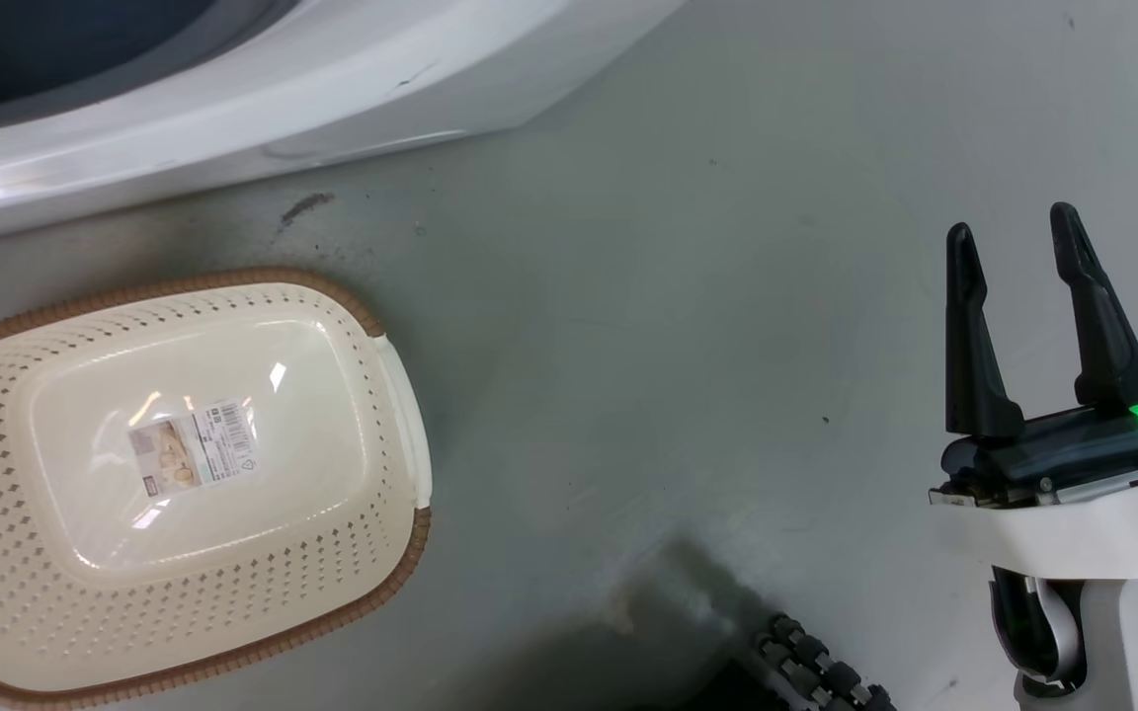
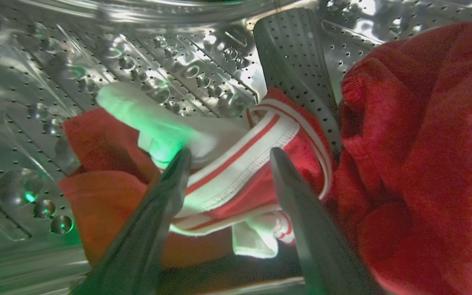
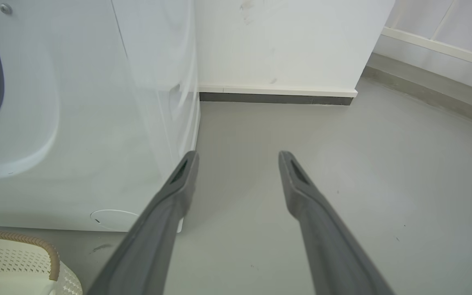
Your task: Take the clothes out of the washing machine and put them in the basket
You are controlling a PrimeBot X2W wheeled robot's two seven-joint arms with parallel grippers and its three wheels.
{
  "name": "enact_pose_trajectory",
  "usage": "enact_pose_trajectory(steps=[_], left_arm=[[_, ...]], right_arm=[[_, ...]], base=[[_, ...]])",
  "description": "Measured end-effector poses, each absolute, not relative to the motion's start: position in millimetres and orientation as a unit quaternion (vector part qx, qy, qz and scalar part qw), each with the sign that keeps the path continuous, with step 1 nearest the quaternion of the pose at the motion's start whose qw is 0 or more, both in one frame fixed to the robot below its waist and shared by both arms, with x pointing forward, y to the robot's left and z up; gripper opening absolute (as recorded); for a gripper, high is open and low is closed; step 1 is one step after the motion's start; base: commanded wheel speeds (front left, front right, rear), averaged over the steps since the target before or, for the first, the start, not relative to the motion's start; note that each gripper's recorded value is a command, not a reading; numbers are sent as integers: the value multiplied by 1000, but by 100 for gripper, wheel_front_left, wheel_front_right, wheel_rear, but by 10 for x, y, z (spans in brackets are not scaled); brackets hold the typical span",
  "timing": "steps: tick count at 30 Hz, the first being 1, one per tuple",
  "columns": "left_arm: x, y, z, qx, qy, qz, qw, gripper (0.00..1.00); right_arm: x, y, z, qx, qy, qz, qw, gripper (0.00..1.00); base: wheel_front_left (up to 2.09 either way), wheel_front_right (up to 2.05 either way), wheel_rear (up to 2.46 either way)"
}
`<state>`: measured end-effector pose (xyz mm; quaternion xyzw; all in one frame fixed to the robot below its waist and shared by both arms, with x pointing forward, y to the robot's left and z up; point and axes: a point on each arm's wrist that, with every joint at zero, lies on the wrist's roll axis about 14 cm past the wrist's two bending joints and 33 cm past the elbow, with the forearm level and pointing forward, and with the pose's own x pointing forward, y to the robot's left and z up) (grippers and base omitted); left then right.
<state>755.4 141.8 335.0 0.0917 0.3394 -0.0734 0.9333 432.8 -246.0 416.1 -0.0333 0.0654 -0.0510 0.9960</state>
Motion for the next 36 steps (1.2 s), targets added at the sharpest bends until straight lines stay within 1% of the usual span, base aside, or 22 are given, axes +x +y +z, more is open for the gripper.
enact_pose_trajectory(steps=[4, 15, 16, 23, 26, 31, 36], left_arm=[[7576, 1420, 3177, 98, 374, -72, 920, 100], [7516, 1411, 2832, 107, 418, -73, 899, 100], [7516, 1410, 2829, 112, 417, -74, 899, 0], [7516, 1423, 2864, 116, 405, -76, 904, 0], [7525, 1427, 2932, 120, 384, -79, 912, 0], [7586, 1422, 3253, 117, 325, -85, 935, 0], [7510, 1282, 3597, 98, 267, -104, 953, 0]], right_arm=[[4322, -2487, 4056, -31, 79, -55, 995, 100], [4366, -2480, 3908, -28, 93, -53, 994, 100], [4369, -2480, 3907, -27, 93, -54, 994, 100], [4390, -2489, 3918, -30, 90, -54, 994, 100], [4403, -2475, 3942, -31, 85, -51, 995, 100], [4420, -2451, 4050, -32, 71, -47, 996, 100], [4417, -2433, 4235, -37, 47, -44, 997, 100]], base=[[0, 0, 0], [0, 0, 0], [0, 0, 0], [0, 0, 0], [0, 0, 0], [0, 0, 0], [0, 0, 0]])
